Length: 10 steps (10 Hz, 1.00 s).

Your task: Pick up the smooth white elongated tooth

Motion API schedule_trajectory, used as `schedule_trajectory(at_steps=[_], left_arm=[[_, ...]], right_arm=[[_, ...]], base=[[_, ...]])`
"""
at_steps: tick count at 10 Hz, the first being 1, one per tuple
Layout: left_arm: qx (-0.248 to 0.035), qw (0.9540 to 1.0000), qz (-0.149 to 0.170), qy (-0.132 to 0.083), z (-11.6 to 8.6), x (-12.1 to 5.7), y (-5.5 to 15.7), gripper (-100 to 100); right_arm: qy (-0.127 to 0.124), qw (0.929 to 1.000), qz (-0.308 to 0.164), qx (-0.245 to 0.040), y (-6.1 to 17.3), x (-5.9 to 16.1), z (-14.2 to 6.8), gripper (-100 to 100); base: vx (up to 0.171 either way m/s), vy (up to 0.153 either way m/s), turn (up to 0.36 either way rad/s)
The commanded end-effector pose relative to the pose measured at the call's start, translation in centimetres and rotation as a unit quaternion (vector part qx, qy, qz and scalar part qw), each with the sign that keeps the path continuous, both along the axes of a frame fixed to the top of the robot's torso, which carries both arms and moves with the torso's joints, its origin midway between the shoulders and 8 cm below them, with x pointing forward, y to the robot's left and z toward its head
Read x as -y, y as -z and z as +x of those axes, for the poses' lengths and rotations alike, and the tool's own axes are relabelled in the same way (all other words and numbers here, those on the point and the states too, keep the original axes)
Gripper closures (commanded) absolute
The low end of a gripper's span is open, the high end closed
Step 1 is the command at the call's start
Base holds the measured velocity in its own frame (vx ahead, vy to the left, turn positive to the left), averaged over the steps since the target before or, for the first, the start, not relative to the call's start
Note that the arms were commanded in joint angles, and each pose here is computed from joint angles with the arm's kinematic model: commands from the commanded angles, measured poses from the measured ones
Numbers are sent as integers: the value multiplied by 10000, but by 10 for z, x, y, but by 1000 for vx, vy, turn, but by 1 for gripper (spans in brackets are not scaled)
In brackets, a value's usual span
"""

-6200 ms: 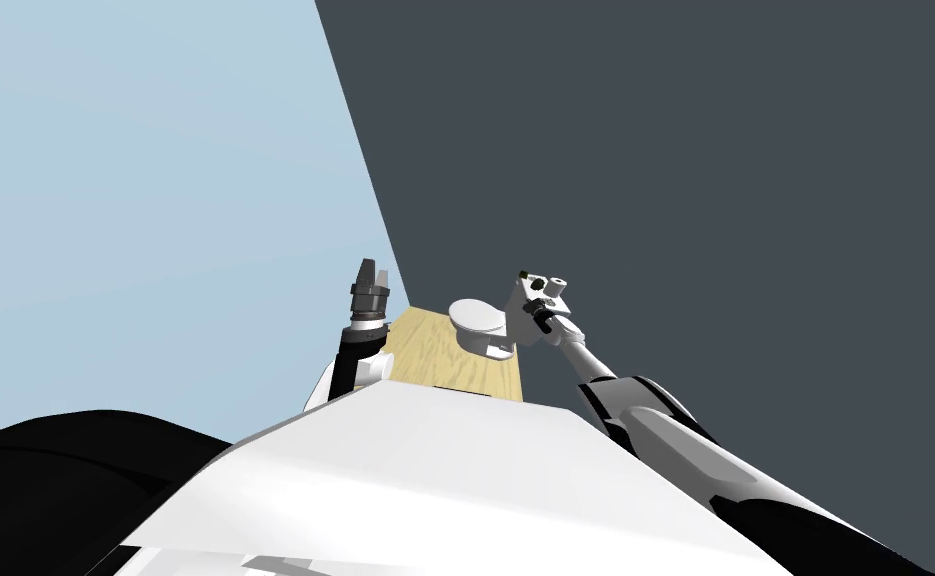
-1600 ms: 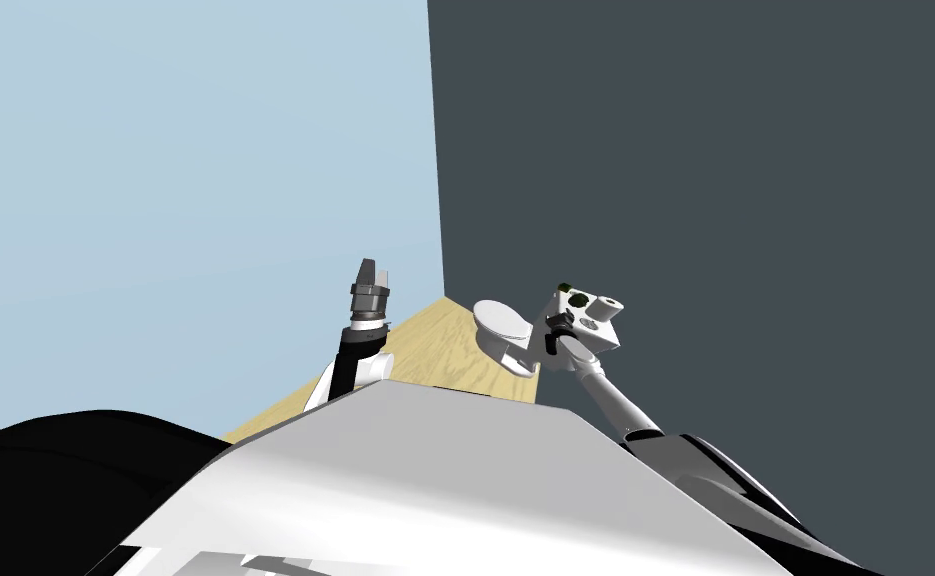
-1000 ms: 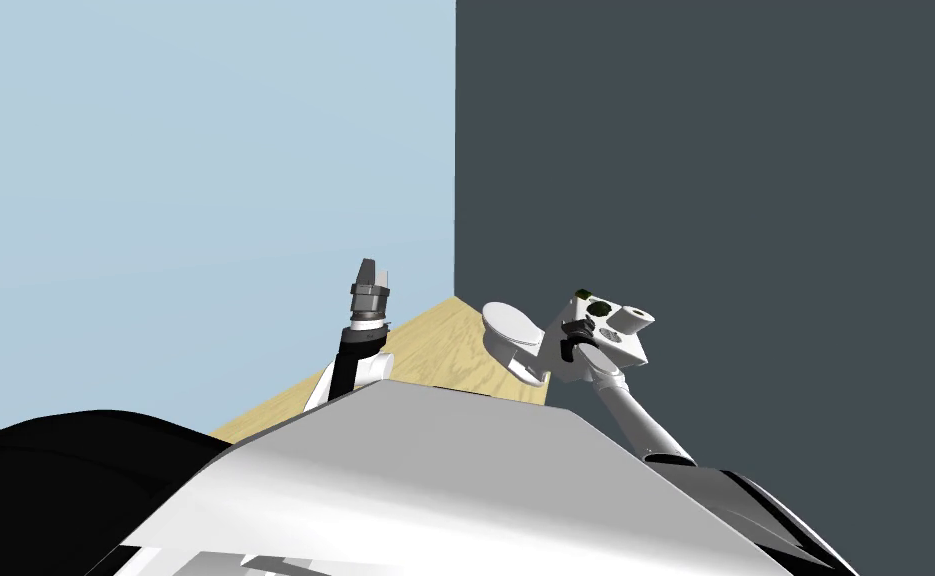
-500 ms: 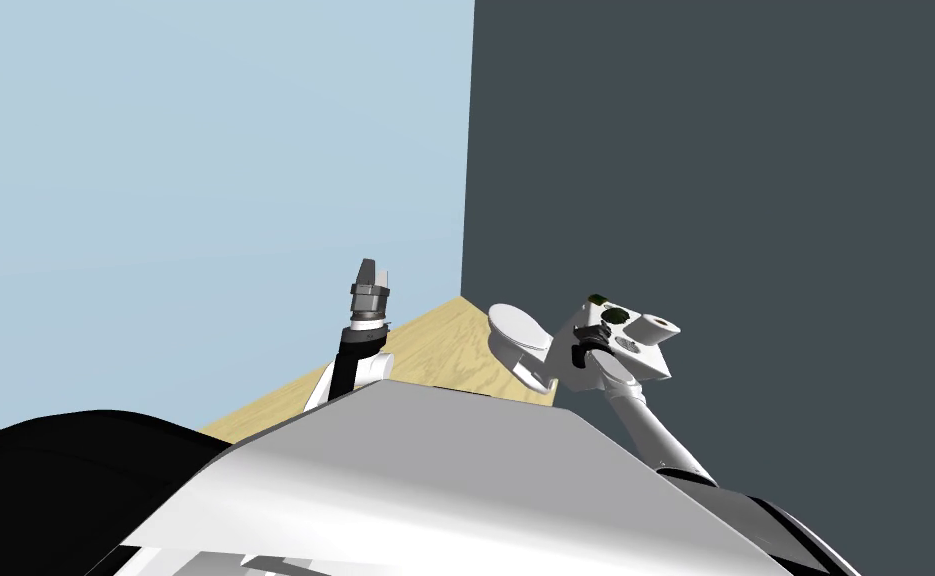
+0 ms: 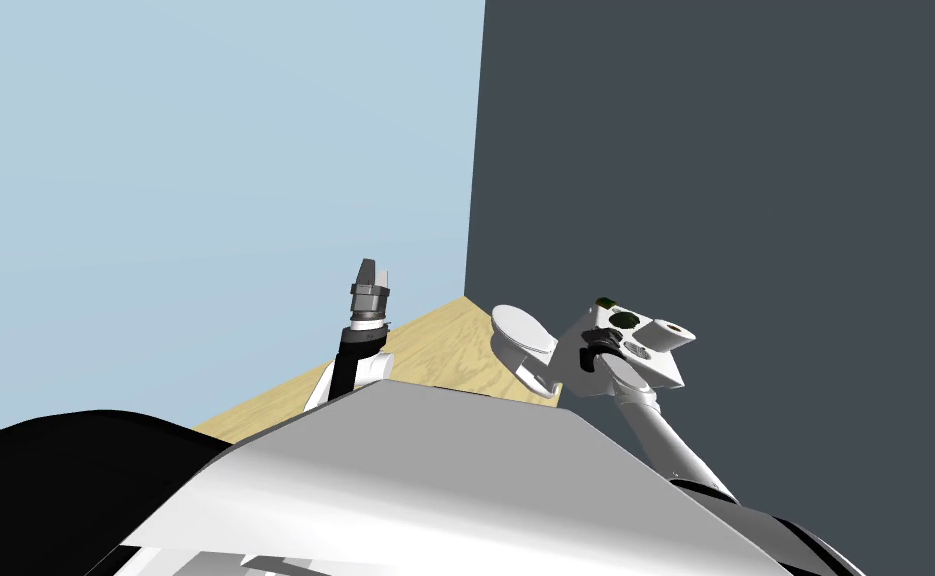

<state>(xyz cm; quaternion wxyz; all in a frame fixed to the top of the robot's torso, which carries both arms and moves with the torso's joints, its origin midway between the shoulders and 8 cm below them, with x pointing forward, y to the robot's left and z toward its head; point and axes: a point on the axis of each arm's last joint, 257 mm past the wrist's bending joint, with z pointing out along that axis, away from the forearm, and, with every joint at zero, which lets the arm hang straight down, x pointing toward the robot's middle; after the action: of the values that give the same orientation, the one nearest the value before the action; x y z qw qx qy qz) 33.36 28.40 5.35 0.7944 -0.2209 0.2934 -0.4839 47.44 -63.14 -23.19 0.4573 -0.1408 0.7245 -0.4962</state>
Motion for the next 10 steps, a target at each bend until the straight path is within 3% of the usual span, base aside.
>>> schedule_trajectory(at_steps=[1,3,4,5,10], left_arm=[[0,10000,0,0,0,0,0,0],[0,10000,0,0,0,0,0,0],[0,10000,0,0,0,0,0,0],[0,10000,0,0,0,0,0,0],[0,10000,-1,0,0,0,0,0]], right_arm=[[0,10000,0,0,0,0,0,100],[0,10000,0,0,0,0,0,100],[0,10000,0,0,0,0,0,0],[-209,9998,52,-3,0,-17,16,-100],[-1002,9948,165,-71,-2,-78,66,-100]], base=[[0,0,0],[0,0,0],[0,0,0],[22,62,-87],[36,142,-108]])
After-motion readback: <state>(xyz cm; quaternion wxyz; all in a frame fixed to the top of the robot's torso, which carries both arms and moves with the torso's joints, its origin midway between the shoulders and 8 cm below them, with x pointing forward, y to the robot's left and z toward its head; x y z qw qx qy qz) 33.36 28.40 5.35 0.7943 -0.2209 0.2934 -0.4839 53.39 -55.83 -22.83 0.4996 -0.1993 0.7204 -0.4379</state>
